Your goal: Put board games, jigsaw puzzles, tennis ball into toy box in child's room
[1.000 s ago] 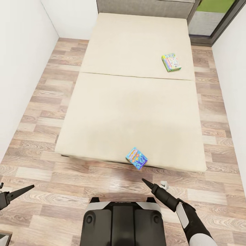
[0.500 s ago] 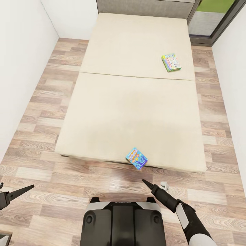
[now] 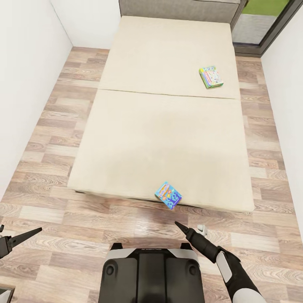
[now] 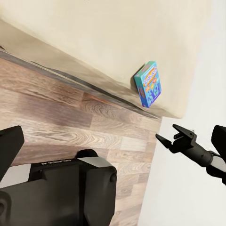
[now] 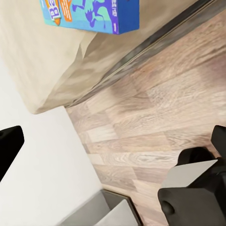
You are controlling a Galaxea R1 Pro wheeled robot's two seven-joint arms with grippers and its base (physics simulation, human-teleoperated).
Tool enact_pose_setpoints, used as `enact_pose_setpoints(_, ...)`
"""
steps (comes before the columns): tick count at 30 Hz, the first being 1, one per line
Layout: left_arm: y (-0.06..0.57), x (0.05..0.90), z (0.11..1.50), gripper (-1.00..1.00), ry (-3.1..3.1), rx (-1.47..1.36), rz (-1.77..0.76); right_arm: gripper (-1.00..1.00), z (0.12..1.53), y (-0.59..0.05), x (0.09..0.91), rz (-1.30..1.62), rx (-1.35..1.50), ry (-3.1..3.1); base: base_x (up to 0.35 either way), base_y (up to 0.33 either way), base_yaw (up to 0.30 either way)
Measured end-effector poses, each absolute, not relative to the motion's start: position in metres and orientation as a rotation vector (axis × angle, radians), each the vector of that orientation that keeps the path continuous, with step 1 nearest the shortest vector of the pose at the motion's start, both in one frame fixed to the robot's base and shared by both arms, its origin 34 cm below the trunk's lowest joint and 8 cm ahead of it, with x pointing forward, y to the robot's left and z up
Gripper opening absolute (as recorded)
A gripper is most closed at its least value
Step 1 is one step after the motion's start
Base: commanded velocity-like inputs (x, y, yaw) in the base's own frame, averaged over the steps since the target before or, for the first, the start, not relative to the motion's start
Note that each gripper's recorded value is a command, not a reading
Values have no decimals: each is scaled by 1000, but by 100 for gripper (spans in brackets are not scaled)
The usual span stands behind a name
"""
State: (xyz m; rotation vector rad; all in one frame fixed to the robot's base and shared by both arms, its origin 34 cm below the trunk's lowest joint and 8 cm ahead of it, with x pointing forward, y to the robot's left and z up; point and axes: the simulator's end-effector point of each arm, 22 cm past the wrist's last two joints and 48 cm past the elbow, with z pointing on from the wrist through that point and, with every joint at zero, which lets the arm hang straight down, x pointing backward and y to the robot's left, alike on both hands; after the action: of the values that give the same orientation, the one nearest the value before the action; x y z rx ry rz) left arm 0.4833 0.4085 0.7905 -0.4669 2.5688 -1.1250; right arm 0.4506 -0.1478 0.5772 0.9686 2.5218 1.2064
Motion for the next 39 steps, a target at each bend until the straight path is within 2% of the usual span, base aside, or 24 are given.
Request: enact_pose_setpoints(39, 409, 496, 769, 100, 2569, -475, -1127, 100, 554, -143, 499, 1186, 1054, 2434, 0, 0, 0)
